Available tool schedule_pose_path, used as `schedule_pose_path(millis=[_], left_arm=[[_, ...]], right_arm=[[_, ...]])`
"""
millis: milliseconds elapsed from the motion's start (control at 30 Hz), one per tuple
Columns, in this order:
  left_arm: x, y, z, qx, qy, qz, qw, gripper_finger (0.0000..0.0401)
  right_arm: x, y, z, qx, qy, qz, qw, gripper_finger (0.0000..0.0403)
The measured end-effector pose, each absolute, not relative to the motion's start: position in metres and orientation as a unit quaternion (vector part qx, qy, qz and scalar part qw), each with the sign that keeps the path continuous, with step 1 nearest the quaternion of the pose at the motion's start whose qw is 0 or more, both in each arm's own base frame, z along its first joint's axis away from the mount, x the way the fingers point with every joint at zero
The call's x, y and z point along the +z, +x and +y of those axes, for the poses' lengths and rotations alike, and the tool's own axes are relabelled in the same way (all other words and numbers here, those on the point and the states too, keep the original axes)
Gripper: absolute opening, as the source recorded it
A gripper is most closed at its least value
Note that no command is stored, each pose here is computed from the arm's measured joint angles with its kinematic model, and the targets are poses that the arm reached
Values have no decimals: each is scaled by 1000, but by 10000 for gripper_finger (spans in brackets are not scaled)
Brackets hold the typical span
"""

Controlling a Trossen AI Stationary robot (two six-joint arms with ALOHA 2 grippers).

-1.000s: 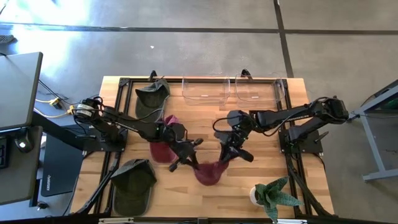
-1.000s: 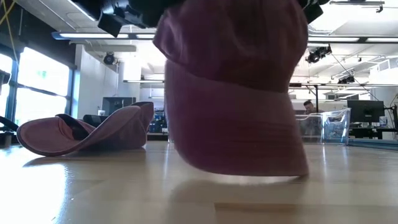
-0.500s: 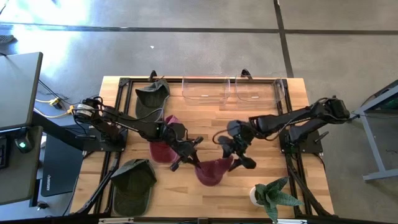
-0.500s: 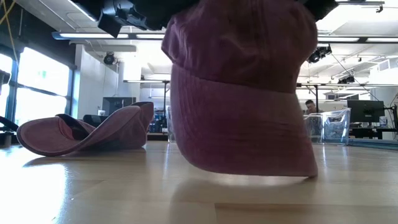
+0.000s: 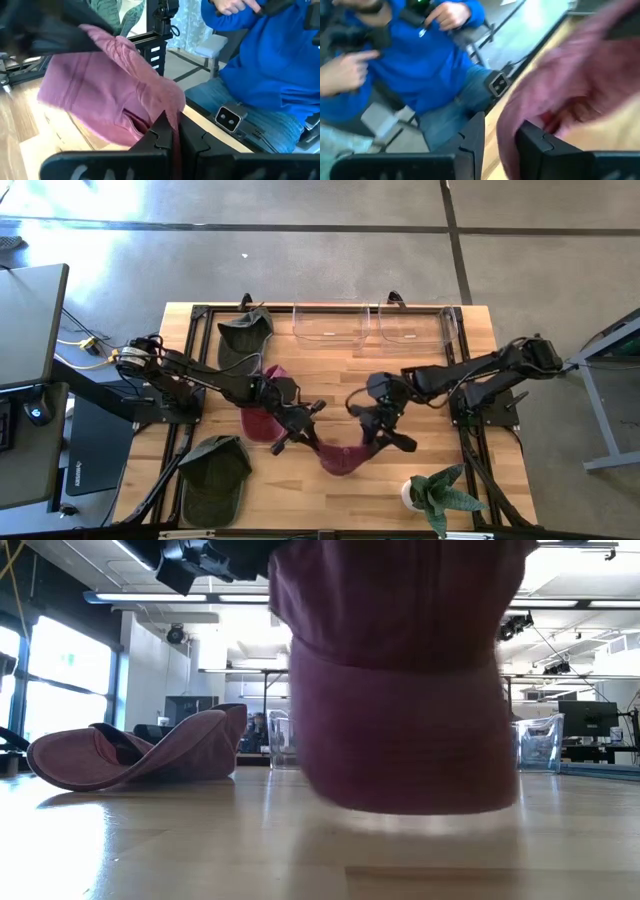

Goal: Pick & Place hat
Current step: Put the right red cap into the left transparent bin

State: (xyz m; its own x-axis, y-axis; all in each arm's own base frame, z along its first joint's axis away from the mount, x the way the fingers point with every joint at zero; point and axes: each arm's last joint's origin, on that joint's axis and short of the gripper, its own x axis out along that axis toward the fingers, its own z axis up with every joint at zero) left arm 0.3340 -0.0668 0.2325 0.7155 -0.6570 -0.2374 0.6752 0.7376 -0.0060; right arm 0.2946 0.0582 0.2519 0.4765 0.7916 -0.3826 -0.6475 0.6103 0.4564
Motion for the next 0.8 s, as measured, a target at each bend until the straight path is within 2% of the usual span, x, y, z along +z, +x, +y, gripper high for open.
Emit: schedule_pose_path(millis=[100, 233, 367, 467, 600, 800], left_arm=[[232, 334, -67, -360, 40, 113, 925, 1], [232, 334, -67, -359, 40, 115, 925, 1], [232, 334, -66, -355, 41, 116, 927, 1], [232, 334, -66, -350, 42, 117, 929, 1], [232, 335, -66, -342, 43, 118, 931, 1], [231, 335, -65, -334, 45, 119, 934, 1]], right_arm=[[250, 296, 47, 379, 156, 307, 859, 100], [249, 298, 36, 344, 165, 311, 871, 149], [253, 302, 36, 332, 145, 283, 888, 204], [255, 304, 43, 318, 114, 263, 903, 229], [255, 304, 52, 293, 81, 260, 917, 234], [250, 304, 55, 258, 70, 275, 923, 219]])
